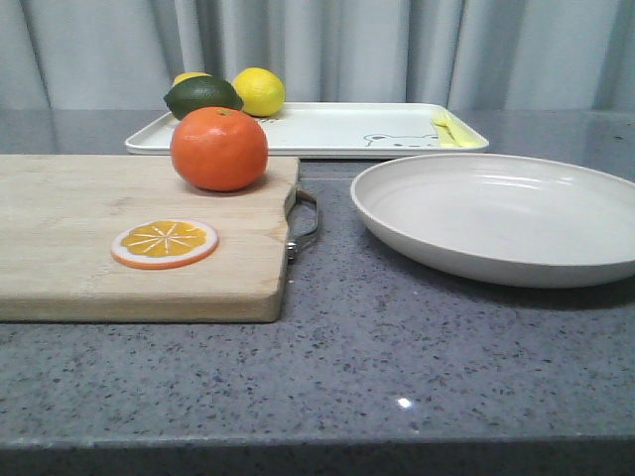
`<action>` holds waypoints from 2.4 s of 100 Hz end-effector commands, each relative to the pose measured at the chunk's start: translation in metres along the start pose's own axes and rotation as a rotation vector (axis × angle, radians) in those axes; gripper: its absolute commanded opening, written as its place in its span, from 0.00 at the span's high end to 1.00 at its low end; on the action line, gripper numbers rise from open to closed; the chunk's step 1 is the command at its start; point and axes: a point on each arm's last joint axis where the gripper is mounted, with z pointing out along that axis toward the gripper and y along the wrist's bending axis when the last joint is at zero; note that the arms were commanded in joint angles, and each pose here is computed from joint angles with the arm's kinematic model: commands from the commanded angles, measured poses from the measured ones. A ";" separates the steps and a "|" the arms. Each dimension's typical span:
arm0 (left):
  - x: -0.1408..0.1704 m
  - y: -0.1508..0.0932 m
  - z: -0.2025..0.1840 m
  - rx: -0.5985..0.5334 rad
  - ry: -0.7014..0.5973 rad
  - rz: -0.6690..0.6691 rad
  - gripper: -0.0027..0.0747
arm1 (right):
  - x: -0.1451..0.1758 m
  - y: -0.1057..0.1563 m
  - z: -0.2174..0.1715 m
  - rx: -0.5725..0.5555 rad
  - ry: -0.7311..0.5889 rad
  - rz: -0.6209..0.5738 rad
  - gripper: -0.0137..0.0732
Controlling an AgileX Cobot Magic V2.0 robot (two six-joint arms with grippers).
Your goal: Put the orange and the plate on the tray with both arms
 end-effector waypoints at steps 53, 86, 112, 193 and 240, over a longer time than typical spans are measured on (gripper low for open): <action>-0.132 -0.007 -0.018 0.262 0.033 -0.129 0.99 | -0.149 0.004 -0.006 -0.039 0.223 0.165 0.92; -0.161 -0.018 0.012 0.348 0.134 -0.228 0.99 | -0.189 0.005 0.003 -0.046 0.238 0.166 0.92; -0.159 -0.019 0.018 0.348 0.158 -0.228 0.99 | -0.186 0.006 0.003 -0.060 0.269 0.187 0.92; -0.160 -0.021 0.021 0.372 0.132 -0.091 0.19 | -0.190 0.007 0.004 -0.073 0.217 0.212 0.10; -0.171 -0.048 0.103 0.500 0.220 -0.068 0.19 | -0.186 0.007 0.005 -0.072 0.235 0.212 0.10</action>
